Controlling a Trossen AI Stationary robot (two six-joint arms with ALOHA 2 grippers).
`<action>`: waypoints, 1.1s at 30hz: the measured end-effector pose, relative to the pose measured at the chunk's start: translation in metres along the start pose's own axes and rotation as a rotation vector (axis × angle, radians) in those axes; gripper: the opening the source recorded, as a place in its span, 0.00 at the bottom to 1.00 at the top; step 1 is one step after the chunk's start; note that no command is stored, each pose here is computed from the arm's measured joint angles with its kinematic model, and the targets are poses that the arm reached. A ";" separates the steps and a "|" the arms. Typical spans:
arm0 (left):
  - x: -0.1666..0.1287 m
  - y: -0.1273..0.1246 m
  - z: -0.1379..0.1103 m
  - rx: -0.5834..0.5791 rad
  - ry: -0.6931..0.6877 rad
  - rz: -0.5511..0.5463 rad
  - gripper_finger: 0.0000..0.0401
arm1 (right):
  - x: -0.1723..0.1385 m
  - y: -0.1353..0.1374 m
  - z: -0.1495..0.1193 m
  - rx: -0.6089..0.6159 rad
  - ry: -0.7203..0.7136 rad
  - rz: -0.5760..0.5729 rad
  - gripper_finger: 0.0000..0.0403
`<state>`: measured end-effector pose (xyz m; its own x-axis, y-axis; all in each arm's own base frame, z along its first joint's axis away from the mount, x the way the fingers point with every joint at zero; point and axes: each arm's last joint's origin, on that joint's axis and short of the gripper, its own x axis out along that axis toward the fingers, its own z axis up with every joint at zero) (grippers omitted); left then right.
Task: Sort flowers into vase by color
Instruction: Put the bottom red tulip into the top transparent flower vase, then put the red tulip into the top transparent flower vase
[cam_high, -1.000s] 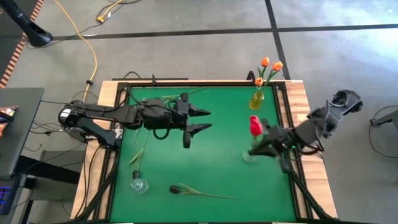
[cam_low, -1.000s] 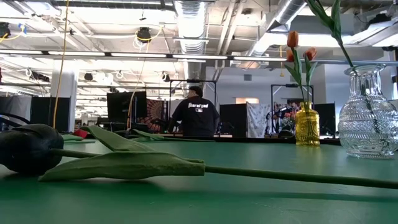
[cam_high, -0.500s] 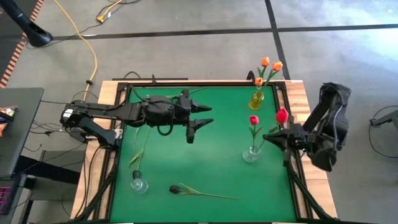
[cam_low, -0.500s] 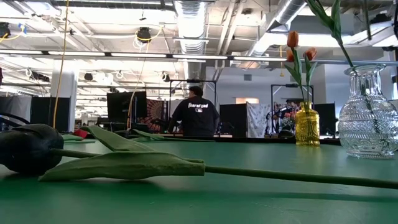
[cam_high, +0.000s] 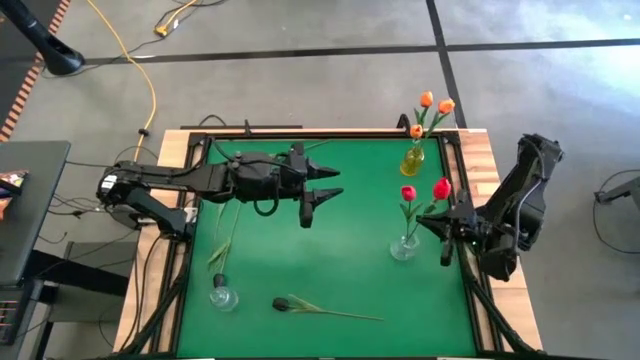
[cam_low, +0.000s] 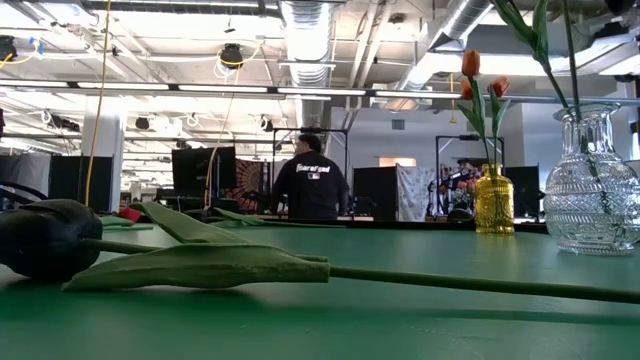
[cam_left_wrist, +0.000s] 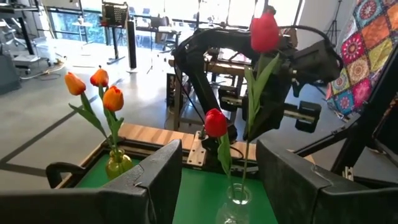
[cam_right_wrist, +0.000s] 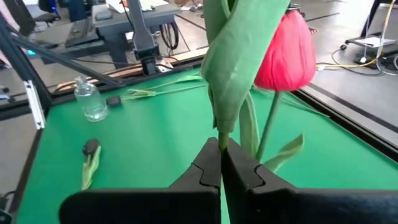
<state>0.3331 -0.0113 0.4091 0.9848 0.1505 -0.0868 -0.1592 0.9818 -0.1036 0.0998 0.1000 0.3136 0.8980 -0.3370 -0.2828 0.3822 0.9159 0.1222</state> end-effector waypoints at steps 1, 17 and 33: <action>0.000 0.000 0.000 -0.003 0.000 0.000 0.48 | 0.000 0.000 -0.001 -0.003 0.002 -0.001 0.06; 0.000 0.000 -0.001 -0.020 0.010 0.001 0.48 | 0.008 0.003 -0.024 -0.077 0.048 -0.005 0.14; 0.000 0.000 -0.002 -0.016 0.023 0.003 0.48 | 0.010 0.004 -0.023 -0.057 0.274 0.092 0.49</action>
<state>0.3329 -0.0113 0.4068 0.9825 0.1504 -0.1098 -0.1632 0.9794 -0.1189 0.1056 0.1053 0.2893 0.8331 -0.1873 -0.5205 0.2817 0.9534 0.1078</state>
